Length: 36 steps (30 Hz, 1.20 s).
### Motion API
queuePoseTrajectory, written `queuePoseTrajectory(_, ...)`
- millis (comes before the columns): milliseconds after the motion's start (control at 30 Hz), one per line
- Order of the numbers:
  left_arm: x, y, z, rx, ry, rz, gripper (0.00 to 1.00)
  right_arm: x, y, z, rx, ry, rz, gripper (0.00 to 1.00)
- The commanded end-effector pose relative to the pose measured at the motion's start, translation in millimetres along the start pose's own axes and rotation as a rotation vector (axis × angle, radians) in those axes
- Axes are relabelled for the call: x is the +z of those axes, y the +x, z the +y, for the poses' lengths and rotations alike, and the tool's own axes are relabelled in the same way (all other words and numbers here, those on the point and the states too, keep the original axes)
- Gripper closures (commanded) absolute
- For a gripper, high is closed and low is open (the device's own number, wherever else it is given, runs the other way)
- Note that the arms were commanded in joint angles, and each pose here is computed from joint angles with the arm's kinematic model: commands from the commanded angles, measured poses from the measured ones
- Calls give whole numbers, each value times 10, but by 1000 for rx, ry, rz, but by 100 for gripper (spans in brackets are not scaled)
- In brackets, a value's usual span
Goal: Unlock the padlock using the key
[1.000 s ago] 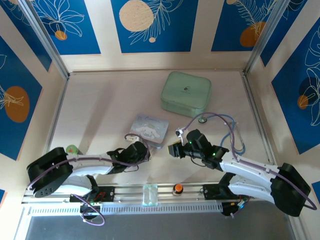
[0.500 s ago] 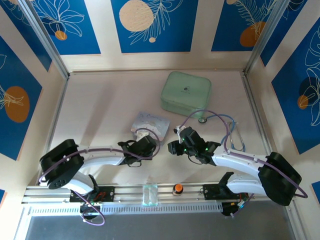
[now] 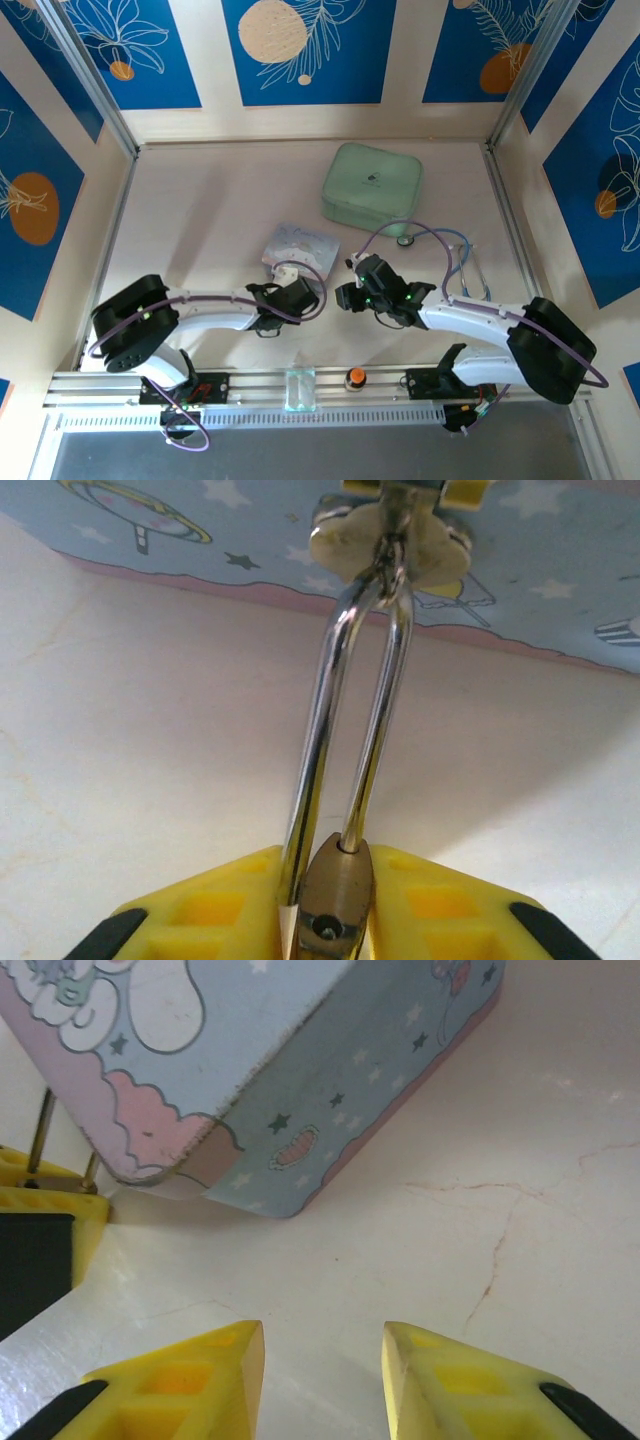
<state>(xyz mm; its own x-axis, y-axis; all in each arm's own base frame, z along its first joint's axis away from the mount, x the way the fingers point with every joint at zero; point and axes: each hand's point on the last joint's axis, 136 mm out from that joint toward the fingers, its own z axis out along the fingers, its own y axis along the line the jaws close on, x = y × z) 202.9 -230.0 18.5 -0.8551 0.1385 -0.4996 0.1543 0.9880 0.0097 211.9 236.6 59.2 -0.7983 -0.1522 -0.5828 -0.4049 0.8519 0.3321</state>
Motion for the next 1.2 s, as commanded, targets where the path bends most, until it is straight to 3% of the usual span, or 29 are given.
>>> queuePoseTrajectory(0, 0, 90, 201, 82, -132, 19, 75, -5, -89, 42, 11, 13, -20, 63)
queuePoseTrajectory(400, -146, 36, 36, 112, -135, -33, 70, 12, -29, 16, -10, 64, -32, 64)
queuePoseTrajectory(567, -204, -16, -22, 106, -102, -73, 75, 12, -12, 24, -15, 70, -41, 64)
queuePoseTrajectory(667, -215, -23, -43, 117, -103, -80, 84, 11, 8, 20, -16, 74, -37, 64)
queuePoseTrajectory(867, -169, 44, -7, 164, -163, -53, 86, -10, 36, -6, -5, 81, -40, 64)
queuePoseTrajectory(1033, -174, 53, -8, 214, -225, -46, 86, -19, 51, -43, 33, 89, -50, 65)
queuePoseTrajectory(1167, -228, 28, -70, 209, -198, -62, 79, -11, 66, -39, 53, 86, -48, 65)
